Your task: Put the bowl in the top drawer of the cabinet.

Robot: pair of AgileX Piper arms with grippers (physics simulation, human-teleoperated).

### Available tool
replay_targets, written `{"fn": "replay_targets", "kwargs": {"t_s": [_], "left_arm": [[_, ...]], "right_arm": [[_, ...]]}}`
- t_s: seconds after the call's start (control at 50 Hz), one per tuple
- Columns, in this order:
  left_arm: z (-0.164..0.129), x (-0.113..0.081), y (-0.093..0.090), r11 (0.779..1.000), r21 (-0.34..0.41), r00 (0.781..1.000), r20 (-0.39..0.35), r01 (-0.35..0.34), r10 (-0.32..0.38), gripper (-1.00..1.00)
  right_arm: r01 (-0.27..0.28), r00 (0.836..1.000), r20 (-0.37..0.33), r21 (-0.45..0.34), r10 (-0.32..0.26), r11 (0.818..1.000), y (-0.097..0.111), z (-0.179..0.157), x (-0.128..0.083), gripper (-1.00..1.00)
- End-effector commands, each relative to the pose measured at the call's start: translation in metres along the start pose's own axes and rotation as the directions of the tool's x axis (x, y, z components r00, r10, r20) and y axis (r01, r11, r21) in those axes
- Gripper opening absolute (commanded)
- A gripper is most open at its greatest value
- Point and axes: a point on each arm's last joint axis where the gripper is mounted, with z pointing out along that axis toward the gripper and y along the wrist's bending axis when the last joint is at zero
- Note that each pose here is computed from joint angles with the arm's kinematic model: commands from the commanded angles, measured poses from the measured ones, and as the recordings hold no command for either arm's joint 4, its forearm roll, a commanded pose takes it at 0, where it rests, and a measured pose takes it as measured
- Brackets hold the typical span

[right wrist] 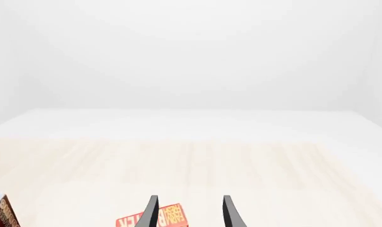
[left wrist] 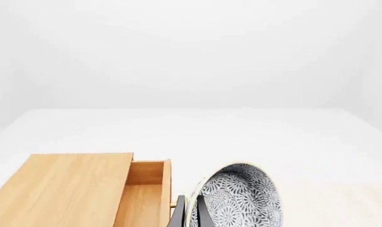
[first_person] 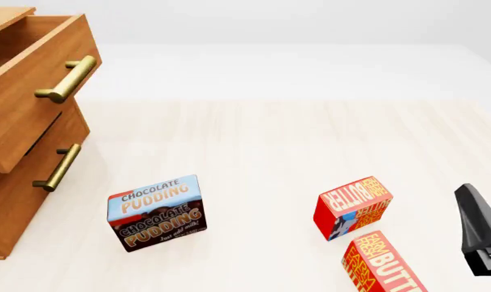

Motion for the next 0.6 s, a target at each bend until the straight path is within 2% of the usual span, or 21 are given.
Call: {"fn": "replay_targets", "kwargs": {"t_s": [0.02,0.28,0.4,0.46,0.48,0.56,0.6], "left_arm": [[0.013,0.002,0.009,0.996,-0.081,0.999,-0.005,0.040,-0.040,-1.00],[0.028,0.014,0.022,0.977,-0.170,0.991,-0.013,0.128,-0.132,-1.00],[0.040,0.026,0.032,0.955,-0.229,0.980,-0.019,0.190,-0.200,-1.00],[0.041,0.027,0.033,0.955,-0.234,0.981,-0.017,0.183,-0.192,-1.00],[0.042,0.028,0.036,0.945,-0.251,0.976,-0.008,0.209,-0.218,-1.00],[0.045,0.030,0.042,0.928,-0.286,0.968,-0.003,0.238,-0.249,-1.00],[0.049,0.040,0.046,0.901,-0.307,0.946,-0.008,0.307,-0.325,-1.00]], "right_arm": [[0.001,1.000,0.000,-0.001,-0.001,1.000,0.000,0.000,0.000,1.00],[0.000,1.000,0.003,0.001,0.000,1.000,0.000,0.000,0.000,1.00],[0.001,1.000,0.004,0.002,-0.001,1.000,0.000,0.000,0.000,1.00],[0.001,1.000,0.003,0.001,-0.001,1.000,0.000,0.000,0.000,1.00],[0.001,1.000,0.003,0.002,-0.001,1.000,0.000,0.000,0.000,1.00],[0.001,1.000,0.004,0.001,-0.001,1.000,0.000,0.000,0.000,1.00],[0.001,1.000,0.004,0.001,-0.001,1.000,0.000,0.000,0.000,1.00]]}}
